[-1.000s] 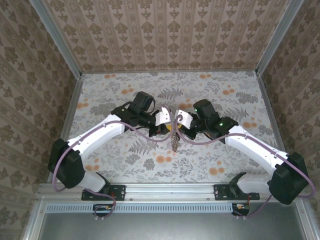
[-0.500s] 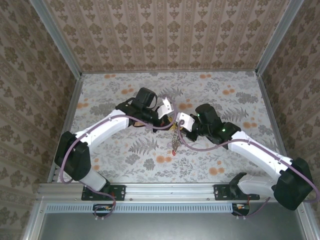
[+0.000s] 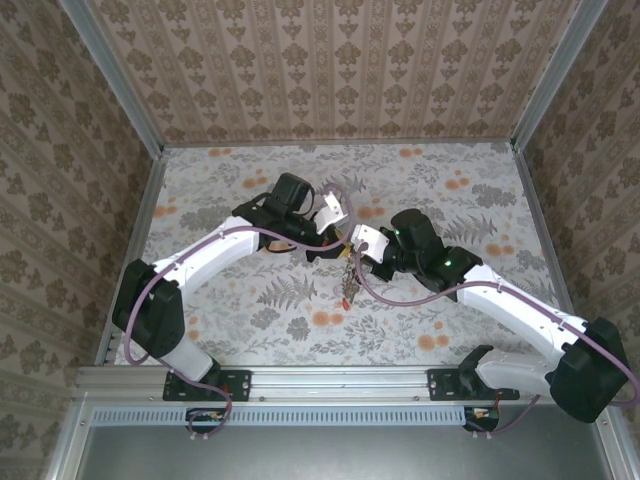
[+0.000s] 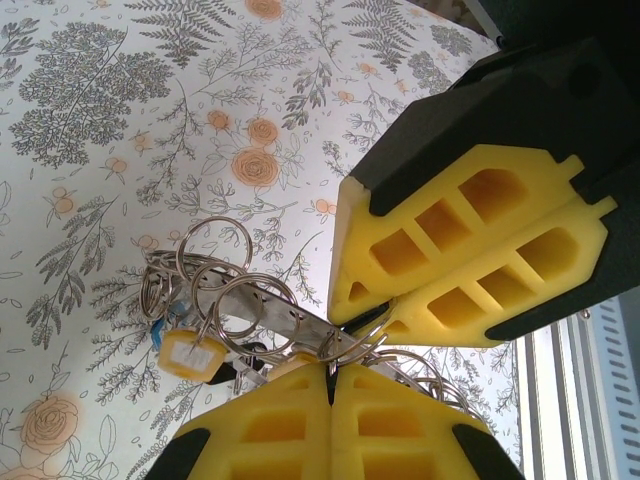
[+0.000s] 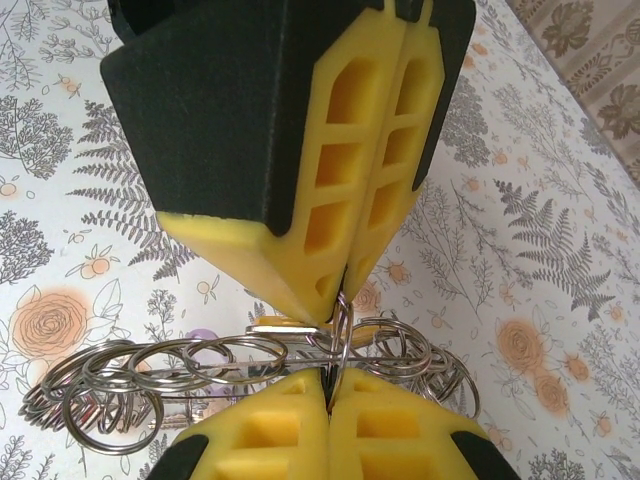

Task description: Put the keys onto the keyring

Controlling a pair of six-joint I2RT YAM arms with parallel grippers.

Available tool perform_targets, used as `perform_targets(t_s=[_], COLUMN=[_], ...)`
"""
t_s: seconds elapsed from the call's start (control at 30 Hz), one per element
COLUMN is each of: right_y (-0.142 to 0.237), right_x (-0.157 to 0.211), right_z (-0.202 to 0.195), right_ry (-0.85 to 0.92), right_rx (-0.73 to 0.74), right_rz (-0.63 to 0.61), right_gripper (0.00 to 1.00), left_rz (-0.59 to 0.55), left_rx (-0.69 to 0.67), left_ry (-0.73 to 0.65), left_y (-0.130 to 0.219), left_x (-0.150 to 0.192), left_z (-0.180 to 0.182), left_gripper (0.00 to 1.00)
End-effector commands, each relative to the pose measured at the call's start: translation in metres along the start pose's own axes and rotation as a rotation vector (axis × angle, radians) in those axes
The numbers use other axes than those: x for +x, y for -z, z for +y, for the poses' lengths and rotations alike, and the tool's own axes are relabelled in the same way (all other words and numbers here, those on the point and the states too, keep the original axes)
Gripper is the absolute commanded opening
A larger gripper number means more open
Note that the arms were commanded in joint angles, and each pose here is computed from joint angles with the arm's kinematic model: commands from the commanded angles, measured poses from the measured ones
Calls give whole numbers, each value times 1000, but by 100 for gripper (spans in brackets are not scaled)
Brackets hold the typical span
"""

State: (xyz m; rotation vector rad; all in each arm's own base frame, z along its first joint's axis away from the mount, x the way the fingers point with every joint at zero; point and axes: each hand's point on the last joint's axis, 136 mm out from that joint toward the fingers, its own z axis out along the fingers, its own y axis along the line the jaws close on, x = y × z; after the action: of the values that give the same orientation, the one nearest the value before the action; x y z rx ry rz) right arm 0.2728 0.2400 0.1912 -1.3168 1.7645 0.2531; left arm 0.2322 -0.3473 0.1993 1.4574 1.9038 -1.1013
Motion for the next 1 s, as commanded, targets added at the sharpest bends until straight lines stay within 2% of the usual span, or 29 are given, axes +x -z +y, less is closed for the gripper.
perform_targets(t_s=[0.0,0.3,0.87,0.9,0.97], right_y=[11,30,46,47,46], right_x=[-25,-42,-55,-56,-56], right_z=[2,21,41,41,41], right_ry=[53,141,244,245,247], right_rx=[14,-16,-78,-80,-81], right_rz=[-116,-304,-432,-434,-433], right_gripper=[0,0,0,0,0], left_rz=[-29,-46,-35,-37,-38], left_rx=[23,53,98,101,106], left_ry=[3,-58,-141,-141,-143], left_y=[4,15,21,21,21], left_x=[-8,0,9,9,10], left_z=[-2,-11,-23,-23,-25], left_gripper=[0,0,0,2,11])
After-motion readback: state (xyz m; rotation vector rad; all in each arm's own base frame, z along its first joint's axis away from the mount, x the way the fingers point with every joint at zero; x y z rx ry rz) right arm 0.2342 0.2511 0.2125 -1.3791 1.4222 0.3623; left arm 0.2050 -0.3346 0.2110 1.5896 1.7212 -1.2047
